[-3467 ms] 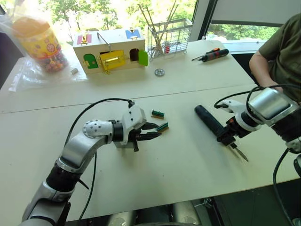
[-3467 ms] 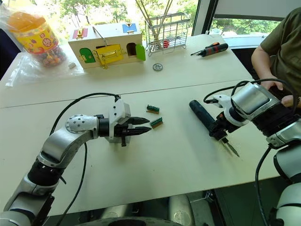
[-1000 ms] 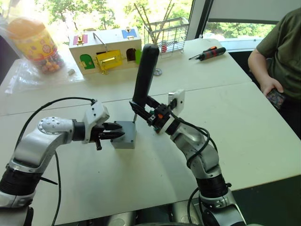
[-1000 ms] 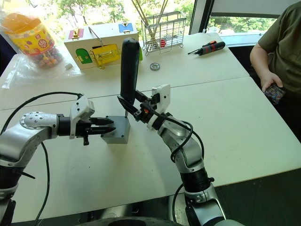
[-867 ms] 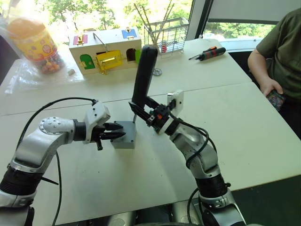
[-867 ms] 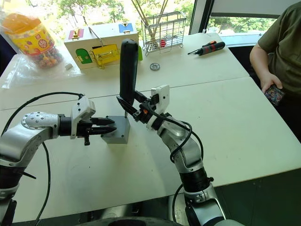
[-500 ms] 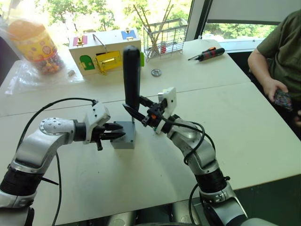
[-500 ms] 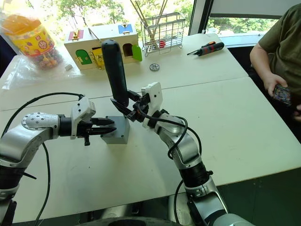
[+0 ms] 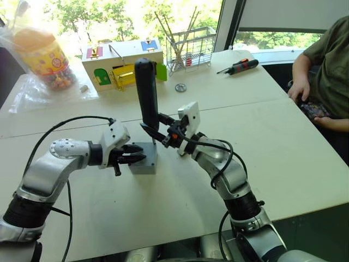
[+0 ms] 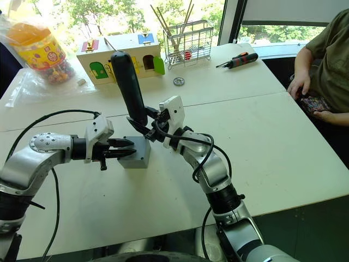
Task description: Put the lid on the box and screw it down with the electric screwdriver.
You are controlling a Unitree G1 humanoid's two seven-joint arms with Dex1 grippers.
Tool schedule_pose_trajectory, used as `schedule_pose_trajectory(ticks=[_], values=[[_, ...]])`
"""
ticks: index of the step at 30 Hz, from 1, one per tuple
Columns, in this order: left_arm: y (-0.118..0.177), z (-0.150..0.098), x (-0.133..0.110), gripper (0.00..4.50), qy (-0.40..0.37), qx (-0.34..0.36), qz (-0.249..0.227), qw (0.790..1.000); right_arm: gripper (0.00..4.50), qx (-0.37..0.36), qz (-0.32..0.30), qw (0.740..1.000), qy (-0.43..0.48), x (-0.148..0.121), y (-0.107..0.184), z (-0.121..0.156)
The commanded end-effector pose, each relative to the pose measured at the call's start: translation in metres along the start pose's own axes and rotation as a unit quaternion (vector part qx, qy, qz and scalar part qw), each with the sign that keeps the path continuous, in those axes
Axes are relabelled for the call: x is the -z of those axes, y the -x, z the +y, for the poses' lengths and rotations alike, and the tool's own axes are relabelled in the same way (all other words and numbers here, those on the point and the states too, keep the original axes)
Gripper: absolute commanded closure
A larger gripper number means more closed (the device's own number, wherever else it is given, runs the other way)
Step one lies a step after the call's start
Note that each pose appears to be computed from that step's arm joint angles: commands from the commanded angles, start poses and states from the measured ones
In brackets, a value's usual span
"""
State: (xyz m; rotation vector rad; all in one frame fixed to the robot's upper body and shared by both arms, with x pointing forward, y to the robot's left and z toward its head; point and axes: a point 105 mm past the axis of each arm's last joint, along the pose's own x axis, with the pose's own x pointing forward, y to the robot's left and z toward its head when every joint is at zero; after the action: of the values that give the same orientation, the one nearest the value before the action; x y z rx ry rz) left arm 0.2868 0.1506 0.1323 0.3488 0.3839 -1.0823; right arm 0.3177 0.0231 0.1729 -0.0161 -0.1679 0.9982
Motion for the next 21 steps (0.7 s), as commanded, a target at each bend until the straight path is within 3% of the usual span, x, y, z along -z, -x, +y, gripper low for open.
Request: schedule_pose_trajectory(ticks=[1,21], values=[[-0.004,-0.003,0.005,3.17,0.005,0.006,0.01,1.0,2.76,0.012,0.083,0.996,-0.034,0.048,0.006,-0.001],[-0.004,0.0,0.024,3.17,0.027,-0.005,0.021,0.999,2.76,0.015,0.087,0.995,-0.044,0.057,0.013,0.005]])
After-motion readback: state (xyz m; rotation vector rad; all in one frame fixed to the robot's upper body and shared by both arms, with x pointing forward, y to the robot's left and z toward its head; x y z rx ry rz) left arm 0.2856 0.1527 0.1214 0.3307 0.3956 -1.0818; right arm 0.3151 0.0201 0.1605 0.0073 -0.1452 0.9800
